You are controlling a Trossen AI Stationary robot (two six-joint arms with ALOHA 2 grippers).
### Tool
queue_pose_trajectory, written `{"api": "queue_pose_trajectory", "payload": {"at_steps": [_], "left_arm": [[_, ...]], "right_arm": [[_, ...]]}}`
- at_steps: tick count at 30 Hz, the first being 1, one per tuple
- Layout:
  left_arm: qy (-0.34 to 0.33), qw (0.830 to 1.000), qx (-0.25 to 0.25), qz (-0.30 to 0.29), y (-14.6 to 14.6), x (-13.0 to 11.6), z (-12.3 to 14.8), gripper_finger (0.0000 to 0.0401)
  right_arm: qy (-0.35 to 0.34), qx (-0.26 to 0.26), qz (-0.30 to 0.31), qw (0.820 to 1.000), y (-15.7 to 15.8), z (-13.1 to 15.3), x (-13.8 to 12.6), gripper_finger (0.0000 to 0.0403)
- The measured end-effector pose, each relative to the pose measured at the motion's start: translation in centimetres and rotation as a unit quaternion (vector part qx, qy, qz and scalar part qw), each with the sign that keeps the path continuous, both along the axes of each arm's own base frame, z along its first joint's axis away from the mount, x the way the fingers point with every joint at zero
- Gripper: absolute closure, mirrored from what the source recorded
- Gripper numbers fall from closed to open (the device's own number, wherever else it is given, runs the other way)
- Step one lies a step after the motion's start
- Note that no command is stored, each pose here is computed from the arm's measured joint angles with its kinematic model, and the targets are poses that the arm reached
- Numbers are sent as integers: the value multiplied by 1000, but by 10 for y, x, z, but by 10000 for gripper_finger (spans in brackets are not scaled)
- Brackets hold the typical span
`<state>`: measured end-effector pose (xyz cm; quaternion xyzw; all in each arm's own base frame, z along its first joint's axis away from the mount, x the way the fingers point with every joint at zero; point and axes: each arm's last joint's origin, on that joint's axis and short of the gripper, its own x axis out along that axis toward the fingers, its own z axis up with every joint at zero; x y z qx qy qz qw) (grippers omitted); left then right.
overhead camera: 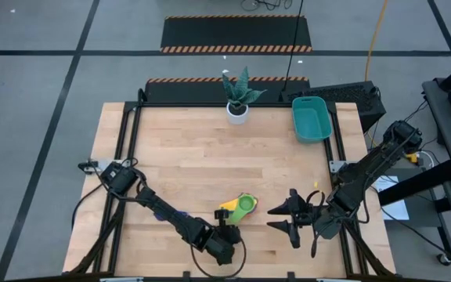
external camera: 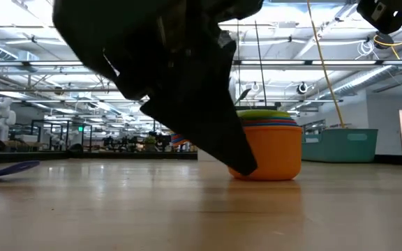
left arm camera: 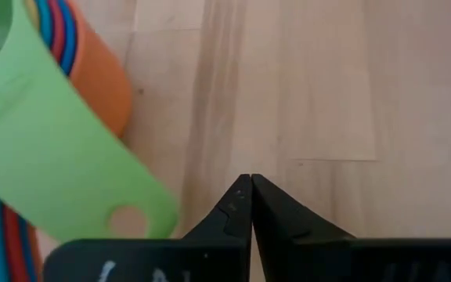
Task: Nest measuring cups in basket
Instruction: Stack the green measuring cup on top of the yellow measuring cup
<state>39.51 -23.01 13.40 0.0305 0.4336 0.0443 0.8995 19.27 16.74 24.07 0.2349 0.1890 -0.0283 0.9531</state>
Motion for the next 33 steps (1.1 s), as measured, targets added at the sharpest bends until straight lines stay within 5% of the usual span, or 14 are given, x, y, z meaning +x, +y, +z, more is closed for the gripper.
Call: {"api": "queue_pose_trajectory", "payload": {"at_steps": [22,33], "left_arm": [[57,994,49,77,22,-21,25,384],[-10,999,28,21,9,-9,32,382]], "right_arm": [[1,1,2,1000,0,0,0,220],[1,1,2,1000,0,0,0,220]]}}
